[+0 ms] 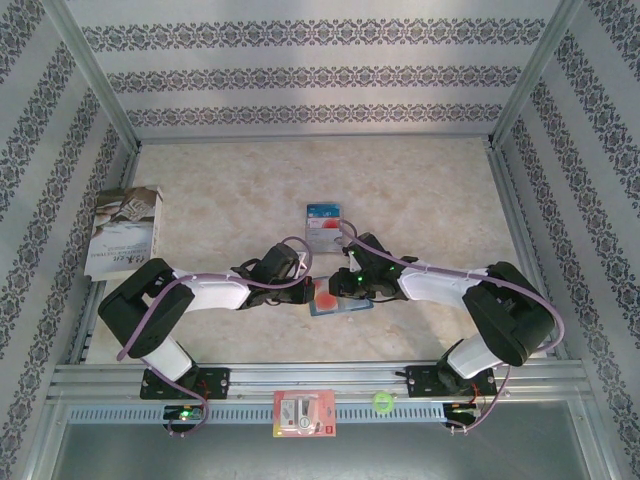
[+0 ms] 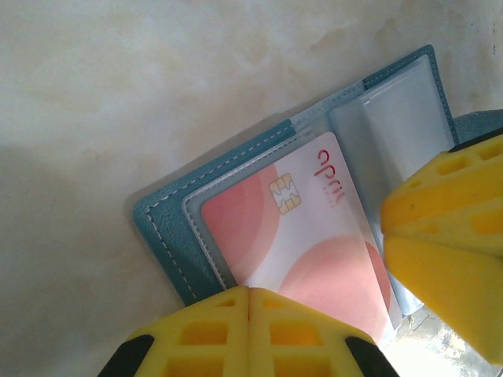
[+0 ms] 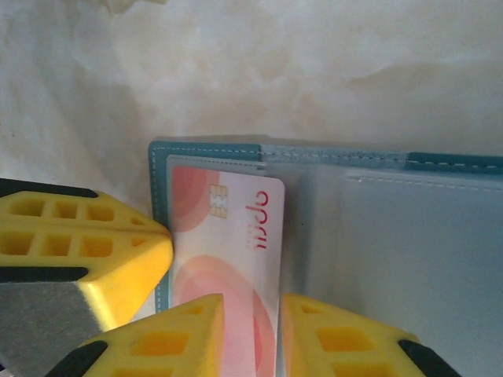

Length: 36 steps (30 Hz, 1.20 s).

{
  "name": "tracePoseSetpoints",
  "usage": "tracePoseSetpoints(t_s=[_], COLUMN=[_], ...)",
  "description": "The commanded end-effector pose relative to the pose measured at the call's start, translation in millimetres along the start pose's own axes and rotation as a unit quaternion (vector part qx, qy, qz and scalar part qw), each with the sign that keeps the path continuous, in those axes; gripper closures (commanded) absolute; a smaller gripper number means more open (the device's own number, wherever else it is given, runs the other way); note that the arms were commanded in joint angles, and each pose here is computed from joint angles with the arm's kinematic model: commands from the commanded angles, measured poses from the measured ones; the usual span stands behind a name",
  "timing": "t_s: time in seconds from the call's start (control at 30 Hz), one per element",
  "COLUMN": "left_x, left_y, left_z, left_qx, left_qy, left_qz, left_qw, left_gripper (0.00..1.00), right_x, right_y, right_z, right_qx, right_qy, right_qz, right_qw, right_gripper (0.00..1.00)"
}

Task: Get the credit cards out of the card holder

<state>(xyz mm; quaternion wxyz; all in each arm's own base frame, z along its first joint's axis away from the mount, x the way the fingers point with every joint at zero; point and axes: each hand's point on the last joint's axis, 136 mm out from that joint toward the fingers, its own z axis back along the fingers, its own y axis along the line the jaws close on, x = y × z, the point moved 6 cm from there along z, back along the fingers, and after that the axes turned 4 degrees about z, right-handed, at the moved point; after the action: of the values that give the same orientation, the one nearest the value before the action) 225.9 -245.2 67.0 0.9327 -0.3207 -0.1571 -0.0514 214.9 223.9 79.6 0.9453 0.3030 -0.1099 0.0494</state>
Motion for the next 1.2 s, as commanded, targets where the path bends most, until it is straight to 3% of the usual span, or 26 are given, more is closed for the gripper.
tracePoseSetpoints(t_s=[0.0, 0.4, 0.67, 1.17], left_x=[-4.4, -4.4, -3.9, -2.4], left_y=[13.4, 15.0, 20.3, 25.6], left_z=[-4.6, -7.7, -6.3, -5.4], left_qx=[0.030, 0.026, 0.027, 0.020], left_qy=[0.014, 0.018, 0.015, 0.015], left_qz=[-0.001, -0.003, 0.005, 0.013], left_qw=[0.999, 1.000, 0.999, 1.000], left_gripper=[1.00, 1.00, 1.00, 1.00], right_x=[2.7, -1.6, -2.3, -4.8], right_y=[-2.3, -12.6, -19.7, -37.7], right_z=[-3.4, -14.6, -8.4, 25.7], right_qx=[0.005, 0.034, 0.023, -0.028], right_qy=[0.001, 0.015, -0.006, -0.060], right_qz=[-0.006, -0.050, -0.062, -0.063], right_qw=[1.000, 0.998, 0.998, 0.996], right_gripper=[0.75, 0.81, 1.00, 1.00])
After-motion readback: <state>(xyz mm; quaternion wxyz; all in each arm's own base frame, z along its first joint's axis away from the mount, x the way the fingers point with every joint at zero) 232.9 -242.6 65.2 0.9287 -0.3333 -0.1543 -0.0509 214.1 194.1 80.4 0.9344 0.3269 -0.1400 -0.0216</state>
